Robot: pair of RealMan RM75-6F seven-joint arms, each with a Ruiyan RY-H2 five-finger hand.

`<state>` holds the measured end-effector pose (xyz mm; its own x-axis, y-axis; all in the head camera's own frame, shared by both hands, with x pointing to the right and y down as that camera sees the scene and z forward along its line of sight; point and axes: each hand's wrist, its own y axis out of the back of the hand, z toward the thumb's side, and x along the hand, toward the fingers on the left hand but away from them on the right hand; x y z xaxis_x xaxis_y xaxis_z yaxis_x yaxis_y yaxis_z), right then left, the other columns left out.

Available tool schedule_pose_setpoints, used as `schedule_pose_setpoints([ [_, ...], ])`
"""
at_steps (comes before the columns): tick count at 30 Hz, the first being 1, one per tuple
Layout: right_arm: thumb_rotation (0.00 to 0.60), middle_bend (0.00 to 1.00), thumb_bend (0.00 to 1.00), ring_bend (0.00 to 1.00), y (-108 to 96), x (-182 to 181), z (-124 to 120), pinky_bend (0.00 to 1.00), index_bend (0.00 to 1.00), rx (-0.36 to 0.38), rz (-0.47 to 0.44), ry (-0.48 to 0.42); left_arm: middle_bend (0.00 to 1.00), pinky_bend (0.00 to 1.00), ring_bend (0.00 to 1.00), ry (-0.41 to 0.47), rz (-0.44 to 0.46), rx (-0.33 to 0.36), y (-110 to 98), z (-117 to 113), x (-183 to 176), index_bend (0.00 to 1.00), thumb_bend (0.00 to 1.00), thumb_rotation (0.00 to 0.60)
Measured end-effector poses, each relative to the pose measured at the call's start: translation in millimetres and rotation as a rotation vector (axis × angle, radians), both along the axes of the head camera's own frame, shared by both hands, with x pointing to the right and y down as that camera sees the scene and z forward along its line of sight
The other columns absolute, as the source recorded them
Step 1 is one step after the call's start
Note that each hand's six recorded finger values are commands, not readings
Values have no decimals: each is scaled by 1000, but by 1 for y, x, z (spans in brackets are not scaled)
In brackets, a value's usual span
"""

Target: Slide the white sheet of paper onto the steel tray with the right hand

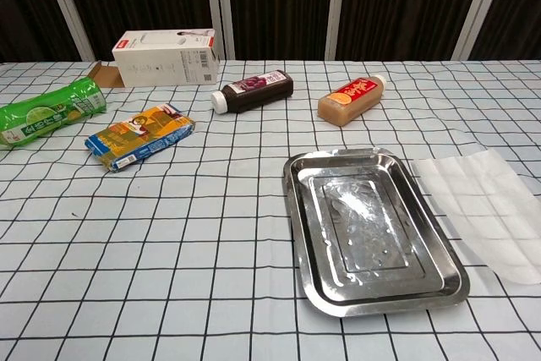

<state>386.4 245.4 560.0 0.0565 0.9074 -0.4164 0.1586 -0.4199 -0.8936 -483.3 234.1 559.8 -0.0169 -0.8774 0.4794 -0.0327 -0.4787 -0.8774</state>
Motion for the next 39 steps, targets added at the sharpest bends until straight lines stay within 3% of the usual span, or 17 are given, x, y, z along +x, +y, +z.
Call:
schedule_pose_setpoints([
  [12,600,0,393,0,1,-1,0,0,0,0,-6,-3,0,0,0,0,3,3,0,-1,0,0,0,600],
  [18,600,0,394,0,3,-15,4,0,0,-22,-53,-22,0,0,0,1,4,2,0,1,1,0,0,600],
  [34,600,0,394,0,16,-71,55,0,0,-151,-130,8,0,0,0,5,5,-1,0,0,1,0,0,600],
  [39,600,0,394,0,20,-73,74,0,0,-182,-139,49,0,0,0,8,1,-1,0,0,1,0,0,600],
])
